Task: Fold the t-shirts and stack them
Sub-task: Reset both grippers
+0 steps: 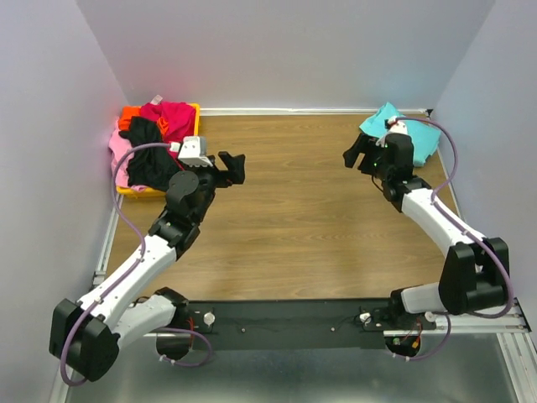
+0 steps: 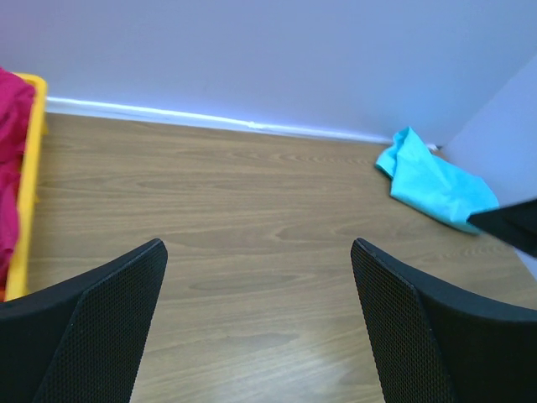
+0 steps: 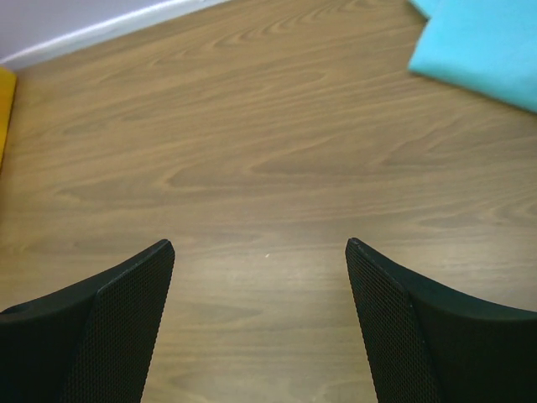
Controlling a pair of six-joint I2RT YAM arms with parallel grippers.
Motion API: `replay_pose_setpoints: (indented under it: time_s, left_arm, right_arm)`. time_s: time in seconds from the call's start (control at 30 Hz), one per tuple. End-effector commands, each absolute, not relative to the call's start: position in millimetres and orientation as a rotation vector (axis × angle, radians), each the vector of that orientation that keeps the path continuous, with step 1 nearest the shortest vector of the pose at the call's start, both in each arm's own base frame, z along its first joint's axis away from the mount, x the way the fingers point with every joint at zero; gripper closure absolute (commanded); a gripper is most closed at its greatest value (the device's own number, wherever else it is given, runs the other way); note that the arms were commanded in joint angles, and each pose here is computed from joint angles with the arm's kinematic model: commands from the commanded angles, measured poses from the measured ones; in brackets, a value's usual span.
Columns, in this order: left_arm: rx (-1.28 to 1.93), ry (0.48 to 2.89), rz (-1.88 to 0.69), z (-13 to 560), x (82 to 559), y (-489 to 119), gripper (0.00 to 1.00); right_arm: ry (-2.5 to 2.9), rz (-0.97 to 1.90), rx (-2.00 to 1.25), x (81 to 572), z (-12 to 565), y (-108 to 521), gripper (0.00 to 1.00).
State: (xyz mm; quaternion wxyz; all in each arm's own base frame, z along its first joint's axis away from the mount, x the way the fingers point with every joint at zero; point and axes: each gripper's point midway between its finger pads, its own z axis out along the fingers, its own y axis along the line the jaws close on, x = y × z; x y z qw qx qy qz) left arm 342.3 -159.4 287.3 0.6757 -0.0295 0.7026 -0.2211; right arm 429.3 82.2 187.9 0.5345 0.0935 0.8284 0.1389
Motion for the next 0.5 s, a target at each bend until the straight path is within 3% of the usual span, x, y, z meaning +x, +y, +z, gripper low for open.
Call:
replay_pose_setpoints:
  time_s: [0.0,0.47]
  left_arm:
    - [-0.134,1.541,-0.374,291,334,-129,0.02]
    - [-0.226,1.484,-0.261,301,316,-91,0.02]
  right_arm:
    - [1.934,0.474,0.071,408,195,118,0.11]
    - [1.795,0.522,0.036,386,231,119,0.11]
